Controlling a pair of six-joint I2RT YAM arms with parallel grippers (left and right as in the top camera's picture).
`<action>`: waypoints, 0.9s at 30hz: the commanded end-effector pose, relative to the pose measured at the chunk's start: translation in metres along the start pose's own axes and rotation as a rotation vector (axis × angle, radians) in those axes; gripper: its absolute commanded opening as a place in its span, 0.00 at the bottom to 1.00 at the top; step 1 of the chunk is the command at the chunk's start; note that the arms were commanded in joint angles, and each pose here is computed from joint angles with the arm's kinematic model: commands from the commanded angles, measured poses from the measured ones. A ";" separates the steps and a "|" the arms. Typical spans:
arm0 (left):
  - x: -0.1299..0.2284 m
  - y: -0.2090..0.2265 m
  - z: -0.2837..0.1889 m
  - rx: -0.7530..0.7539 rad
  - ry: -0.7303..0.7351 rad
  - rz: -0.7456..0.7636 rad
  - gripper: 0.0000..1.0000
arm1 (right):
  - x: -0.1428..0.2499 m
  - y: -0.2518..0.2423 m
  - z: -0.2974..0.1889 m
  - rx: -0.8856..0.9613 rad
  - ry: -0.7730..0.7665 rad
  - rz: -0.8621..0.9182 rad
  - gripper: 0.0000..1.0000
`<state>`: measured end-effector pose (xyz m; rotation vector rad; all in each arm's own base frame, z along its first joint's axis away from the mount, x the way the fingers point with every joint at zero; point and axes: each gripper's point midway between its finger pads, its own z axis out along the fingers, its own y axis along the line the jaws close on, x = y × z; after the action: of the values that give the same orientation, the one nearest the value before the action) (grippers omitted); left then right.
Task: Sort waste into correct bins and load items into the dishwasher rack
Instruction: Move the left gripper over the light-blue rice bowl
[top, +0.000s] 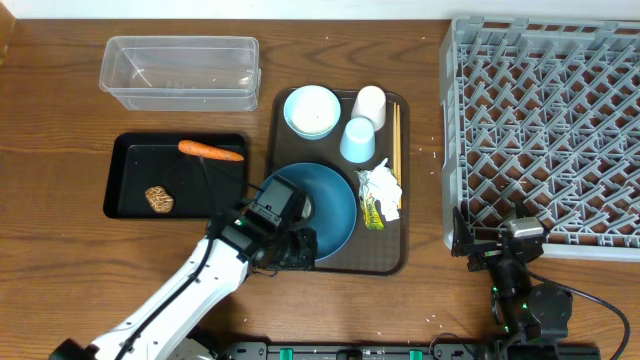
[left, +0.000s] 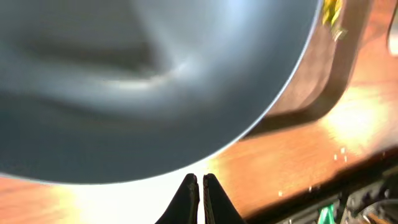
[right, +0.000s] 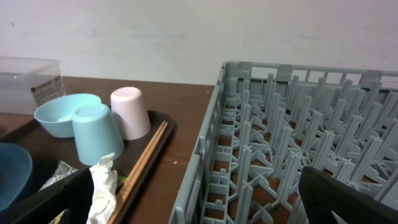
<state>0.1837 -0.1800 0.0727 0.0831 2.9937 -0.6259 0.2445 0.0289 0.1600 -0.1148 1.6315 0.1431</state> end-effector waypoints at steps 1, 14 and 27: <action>-0.045 -0.005 -0.036 -0.070 -0.216 0.049 0.06 | 0.001 -0.003 0.000 0.010 0.003 -0.010 0.99; -0.144 -0.017 -0.134 -0.192 -0.558 0.037 0.06 | 0.001 -0.003 0.000 0.010 0.003 -0.010 0.99; -0.208 -0.012 -0.073 -0.228 -0.330 0.253 0.68 | 0.001 -0.003 0.000 0.010 0.003 -0.010 0.99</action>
<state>0.3689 -0.1628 0.1689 0.1905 2.6830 -0.2466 0.2445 0.0289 0.1600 -0.1148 1.6315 0.1431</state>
